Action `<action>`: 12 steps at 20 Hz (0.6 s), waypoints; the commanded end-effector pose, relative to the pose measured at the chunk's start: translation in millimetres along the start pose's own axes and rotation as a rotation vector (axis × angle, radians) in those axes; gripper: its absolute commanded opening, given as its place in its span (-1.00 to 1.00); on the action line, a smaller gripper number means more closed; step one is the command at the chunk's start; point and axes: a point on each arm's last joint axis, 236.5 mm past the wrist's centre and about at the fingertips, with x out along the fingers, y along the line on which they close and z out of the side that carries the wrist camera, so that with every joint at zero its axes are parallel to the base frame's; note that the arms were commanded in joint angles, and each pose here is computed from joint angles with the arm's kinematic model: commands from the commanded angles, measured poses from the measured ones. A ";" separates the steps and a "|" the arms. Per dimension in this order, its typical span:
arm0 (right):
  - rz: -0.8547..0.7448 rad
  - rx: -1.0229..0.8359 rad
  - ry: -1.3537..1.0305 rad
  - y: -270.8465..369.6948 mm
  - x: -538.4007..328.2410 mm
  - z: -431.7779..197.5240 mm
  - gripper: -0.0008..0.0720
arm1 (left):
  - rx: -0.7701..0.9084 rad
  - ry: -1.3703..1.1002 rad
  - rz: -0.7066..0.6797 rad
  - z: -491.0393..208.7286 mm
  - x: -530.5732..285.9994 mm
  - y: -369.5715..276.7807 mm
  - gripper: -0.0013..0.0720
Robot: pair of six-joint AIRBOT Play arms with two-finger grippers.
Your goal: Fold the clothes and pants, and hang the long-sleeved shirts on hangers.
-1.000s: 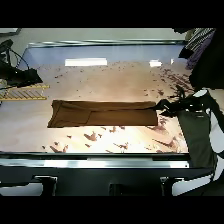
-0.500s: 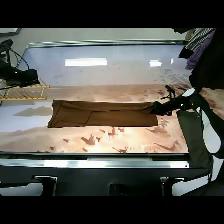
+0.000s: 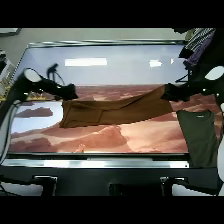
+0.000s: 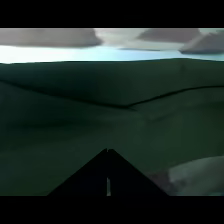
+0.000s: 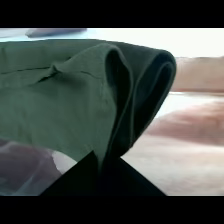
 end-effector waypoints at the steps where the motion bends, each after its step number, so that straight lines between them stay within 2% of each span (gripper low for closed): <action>1: -0.049 0.007 -0.031 9.2 -39.0 -4.1 -0.89 | -0.060 0.026 -0.167 -34.0 89.7 -74.3 -0.93; 6: -0.046 0.052 -0.087 21.5 -62.2 -5.7 -0.89 | -0.146 0.063 -0.286 -85.8 168.8 -145.5 -0.92; 12: -0.039 0.064 -0.115 28.0 -72.1 -4.9 -0.89 | -0.084 0.124 -0.361 -116.5 214.1 -200.5 -0.93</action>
